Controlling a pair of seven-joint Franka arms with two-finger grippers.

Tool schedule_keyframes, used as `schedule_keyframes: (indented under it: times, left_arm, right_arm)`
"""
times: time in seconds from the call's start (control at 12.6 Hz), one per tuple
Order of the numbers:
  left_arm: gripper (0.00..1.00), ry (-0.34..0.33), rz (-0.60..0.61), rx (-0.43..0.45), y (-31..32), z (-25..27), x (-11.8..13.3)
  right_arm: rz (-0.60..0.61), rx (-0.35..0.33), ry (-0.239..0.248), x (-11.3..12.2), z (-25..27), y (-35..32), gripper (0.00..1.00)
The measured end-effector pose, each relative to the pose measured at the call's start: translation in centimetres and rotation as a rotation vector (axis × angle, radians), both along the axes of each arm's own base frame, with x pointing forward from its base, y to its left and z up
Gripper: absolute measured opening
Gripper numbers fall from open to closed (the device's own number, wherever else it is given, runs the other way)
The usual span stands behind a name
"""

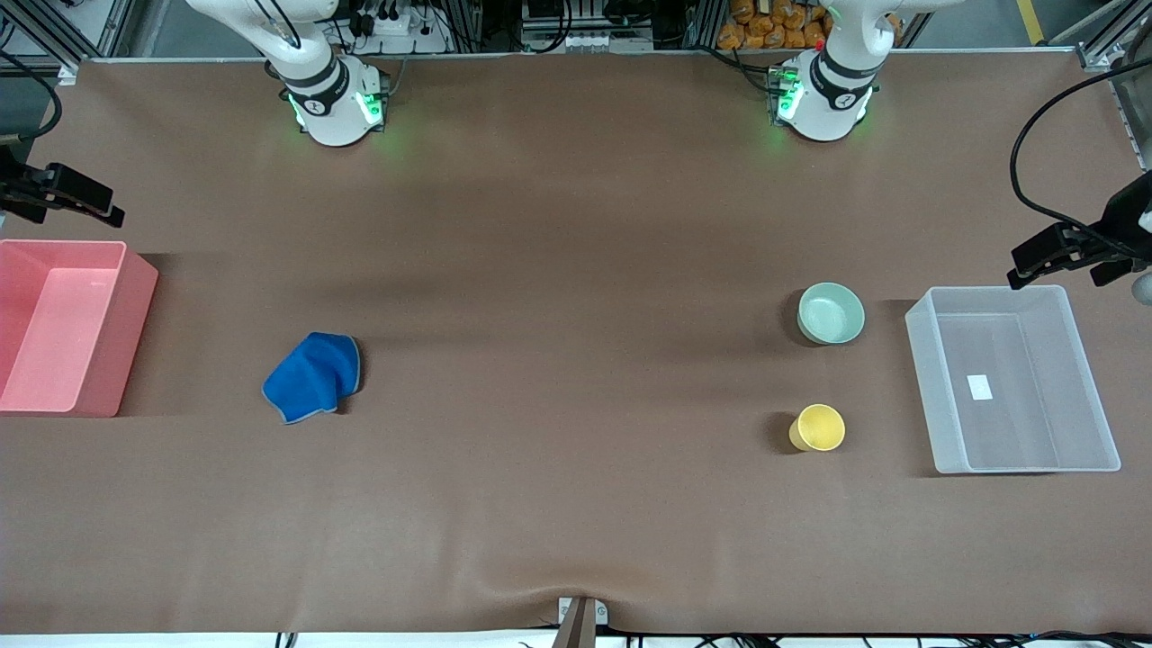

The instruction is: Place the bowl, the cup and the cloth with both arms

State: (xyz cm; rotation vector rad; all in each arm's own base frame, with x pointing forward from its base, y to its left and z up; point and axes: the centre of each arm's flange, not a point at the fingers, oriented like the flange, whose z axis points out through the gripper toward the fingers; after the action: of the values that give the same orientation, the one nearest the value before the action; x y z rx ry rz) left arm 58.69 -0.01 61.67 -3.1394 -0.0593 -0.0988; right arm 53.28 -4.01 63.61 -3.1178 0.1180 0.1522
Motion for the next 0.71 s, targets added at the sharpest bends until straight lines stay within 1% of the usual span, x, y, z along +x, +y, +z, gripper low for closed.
schedule_keyframes:
  times: [0.71]
  left_arm:
    - [1.0, 0.014, 0.001, -0.001, 0.01, -0.81, 0.34]
  right_arm:
    - [0.001, 0.002, 0.027, -0.3, -0.24, 0.03, 1.0]
